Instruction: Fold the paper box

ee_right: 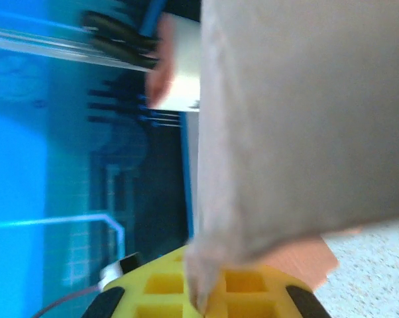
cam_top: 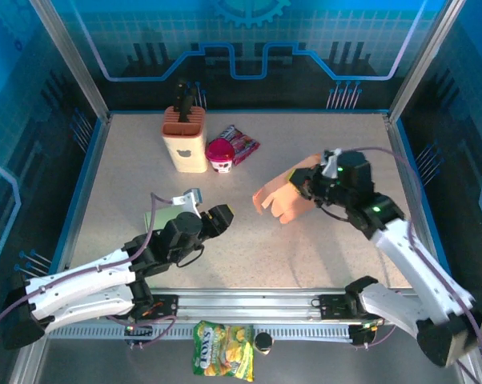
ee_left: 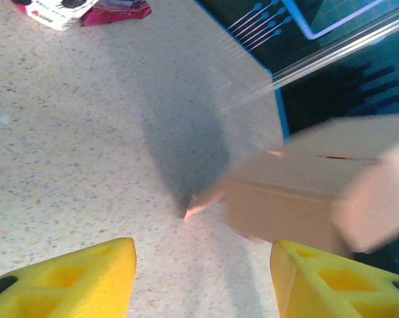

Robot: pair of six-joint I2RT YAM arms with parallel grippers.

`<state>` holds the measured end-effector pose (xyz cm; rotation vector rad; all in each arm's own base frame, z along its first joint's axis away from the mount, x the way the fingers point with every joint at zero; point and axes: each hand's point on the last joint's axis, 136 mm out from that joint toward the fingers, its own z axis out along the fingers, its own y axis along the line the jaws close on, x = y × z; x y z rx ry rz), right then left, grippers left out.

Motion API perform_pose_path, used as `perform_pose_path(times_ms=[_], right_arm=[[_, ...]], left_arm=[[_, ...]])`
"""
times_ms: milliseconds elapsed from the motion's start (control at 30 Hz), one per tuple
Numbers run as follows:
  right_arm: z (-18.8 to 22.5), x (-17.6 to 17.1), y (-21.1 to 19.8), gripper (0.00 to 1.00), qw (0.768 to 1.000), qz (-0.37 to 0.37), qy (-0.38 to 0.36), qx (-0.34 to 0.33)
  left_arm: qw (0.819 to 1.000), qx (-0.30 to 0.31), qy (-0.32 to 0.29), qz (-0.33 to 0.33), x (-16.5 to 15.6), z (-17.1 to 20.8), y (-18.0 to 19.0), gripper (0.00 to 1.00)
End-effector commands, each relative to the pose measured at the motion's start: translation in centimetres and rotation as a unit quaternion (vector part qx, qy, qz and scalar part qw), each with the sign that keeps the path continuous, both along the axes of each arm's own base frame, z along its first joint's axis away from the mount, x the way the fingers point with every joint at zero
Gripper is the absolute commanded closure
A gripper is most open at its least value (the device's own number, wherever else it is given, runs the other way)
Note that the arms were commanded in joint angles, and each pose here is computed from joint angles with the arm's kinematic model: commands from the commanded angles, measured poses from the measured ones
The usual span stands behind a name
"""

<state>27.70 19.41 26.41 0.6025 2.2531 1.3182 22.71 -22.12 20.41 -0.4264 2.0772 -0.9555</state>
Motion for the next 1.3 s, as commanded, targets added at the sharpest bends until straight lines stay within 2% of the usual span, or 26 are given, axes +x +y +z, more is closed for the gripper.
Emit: perform_pose_path(times_ms=[0, 400, 600, 833, 1033, 1267], right_arm=[[-1.5, 0.8, 0.8, 1.00, 0.999, 0.000, 0.008, 0.033], [-8.1, 5.1, 3.1, 1.00, 0.998, 0.000, 0.034, 0.046], [-10.2, 5.0, 3.2, 1.00, 0.999, 0.004, 0.028, 0.038], [-11.9, 4.8, 2.9, 1.00, 0.998, 0.007, 0.037, 0.042], [-13.1, 5.3, 2.6, 1.00, 0.997, 0.025, 0.045, 0.054], [-14.0, 5.2, 1.7, 1.00, 0.995, 0.038, 0.057, 0.070]], left_arm=[[0.999, 0.042, 0.017, -0.017, -0.4, -1.4, 0.5, 0.44], [0.995, 0.092, 0.035, -0.016, -0.3, -4.5, 2.7, 0.44], [0.990, 0.118, 0.028, -0.076, 0.5, -5.9, 1.9, 0.44], [0.969, 0.194, 0.010, -0.154, 3.1, -8.7, 0.2, 0.51], [0.952, 0.244, 0.009, -0.184, 5.3, -10.3, -1.1, 0.50], [0.931, 0.294, -0.040, -0.213, 6.8, -10.3, -1.8, 0.48]])
